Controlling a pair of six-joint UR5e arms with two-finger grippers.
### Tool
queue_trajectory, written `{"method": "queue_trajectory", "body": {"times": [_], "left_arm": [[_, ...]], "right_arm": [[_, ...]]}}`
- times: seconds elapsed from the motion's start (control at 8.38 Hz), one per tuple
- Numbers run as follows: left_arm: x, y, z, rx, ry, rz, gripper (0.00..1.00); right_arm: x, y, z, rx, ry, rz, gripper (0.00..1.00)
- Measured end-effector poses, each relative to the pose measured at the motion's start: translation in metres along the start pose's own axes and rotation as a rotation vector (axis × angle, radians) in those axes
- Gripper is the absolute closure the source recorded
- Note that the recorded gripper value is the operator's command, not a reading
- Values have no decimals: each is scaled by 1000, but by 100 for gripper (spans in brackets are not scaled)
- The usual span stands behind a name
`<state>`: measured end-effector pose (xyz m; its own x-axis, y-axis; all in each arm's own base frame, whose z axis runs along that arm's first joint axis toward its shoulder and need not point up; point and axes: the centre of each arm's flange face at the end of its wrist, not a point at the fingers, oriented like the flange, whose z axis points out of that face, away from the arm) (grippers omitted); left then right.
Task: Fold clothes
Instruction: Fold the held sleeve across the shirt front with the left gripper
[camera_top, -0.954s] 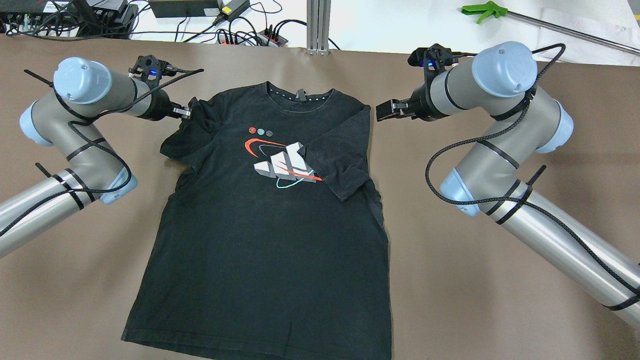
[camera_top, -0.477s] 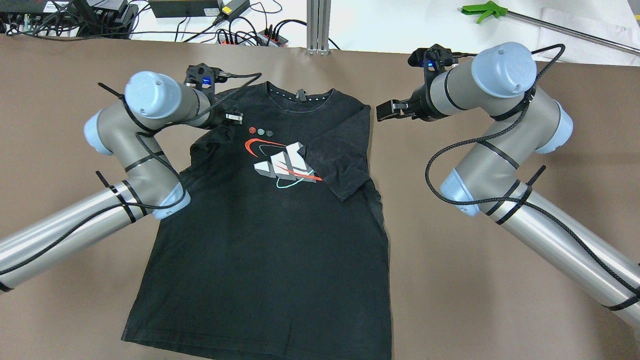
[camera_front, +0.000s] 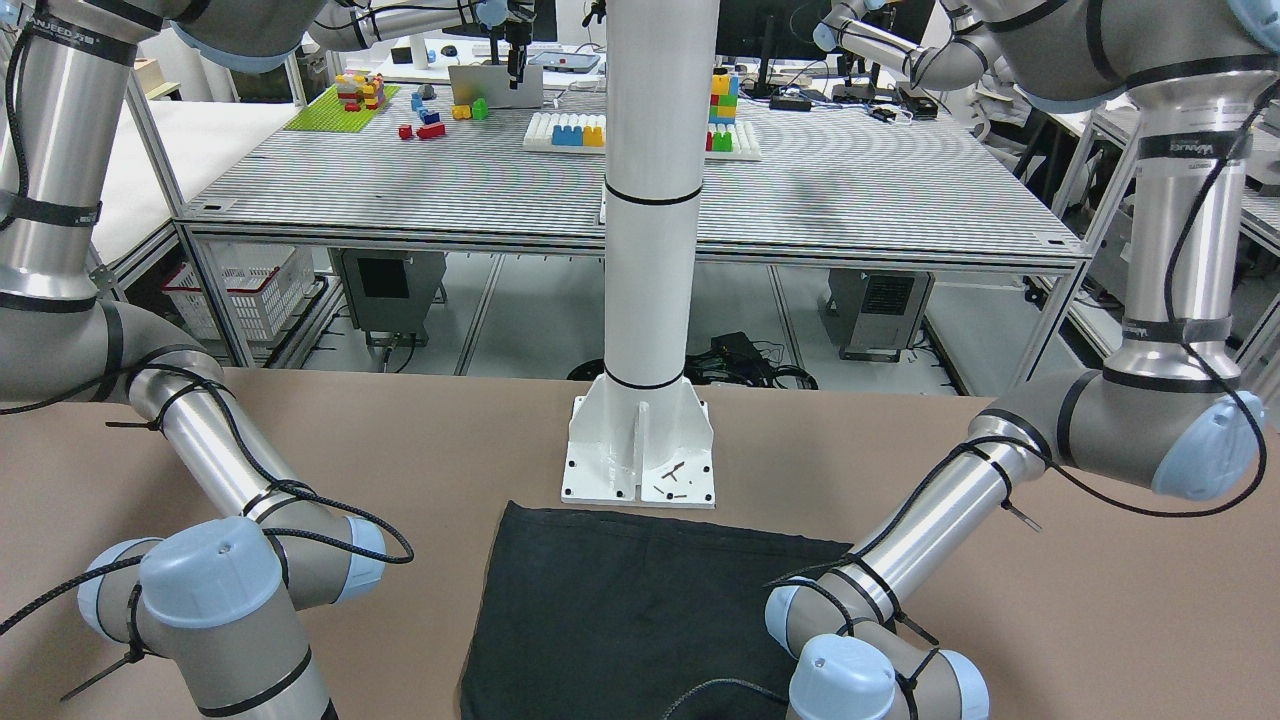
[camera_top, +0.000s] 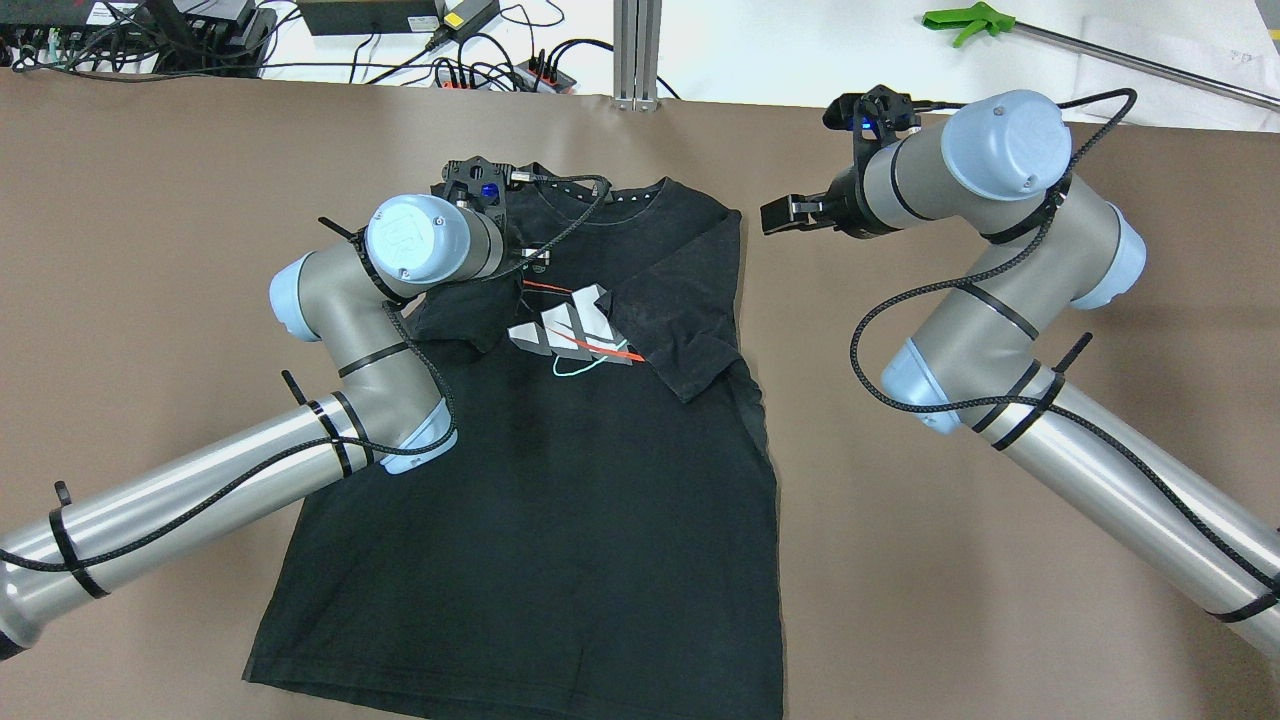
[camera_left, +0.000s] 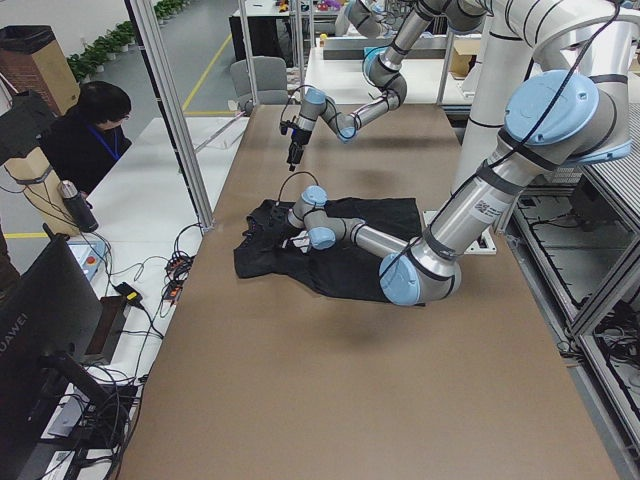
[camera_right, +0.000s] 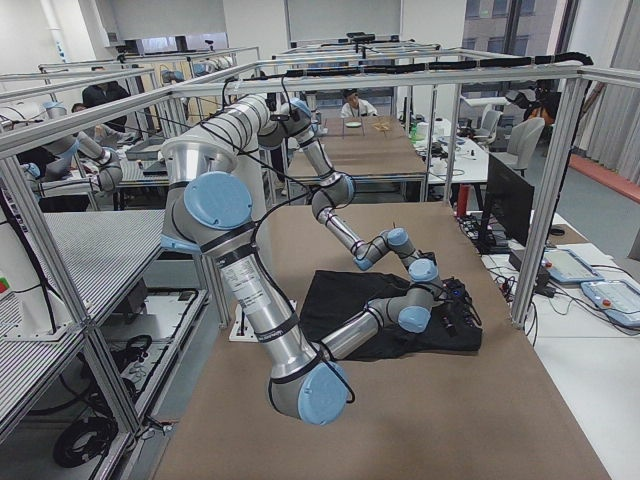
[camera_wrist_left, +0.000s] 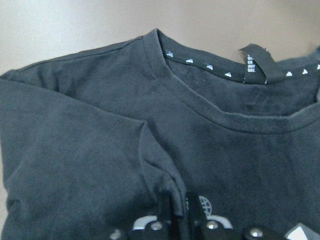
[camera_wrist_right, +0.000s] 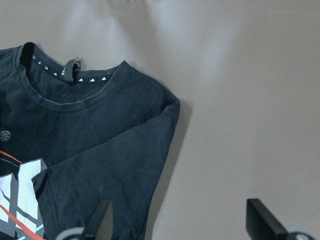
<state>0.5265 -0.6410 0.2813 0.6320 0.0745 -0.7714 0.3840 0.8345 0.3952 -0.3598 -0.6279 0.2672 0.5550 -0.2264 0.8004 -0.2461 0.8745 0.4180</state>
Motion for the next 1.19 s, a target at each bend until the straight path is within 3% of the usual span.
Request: {"method": "queue_trajectory", "body": {"times": [0.72,1.07,1.19], "left_arm": [[-19,-36,-20,54,6,-117,5],[-20,-22,-21,40,18,-150,8],[-9,-15,-21,30,30,-151,15]], "right_arm": [[-7,4,3,2,0,-17,6],[-10,8,5,-3,-1,-14,6],[-10,9,6,-5,0,-16,6]]}}
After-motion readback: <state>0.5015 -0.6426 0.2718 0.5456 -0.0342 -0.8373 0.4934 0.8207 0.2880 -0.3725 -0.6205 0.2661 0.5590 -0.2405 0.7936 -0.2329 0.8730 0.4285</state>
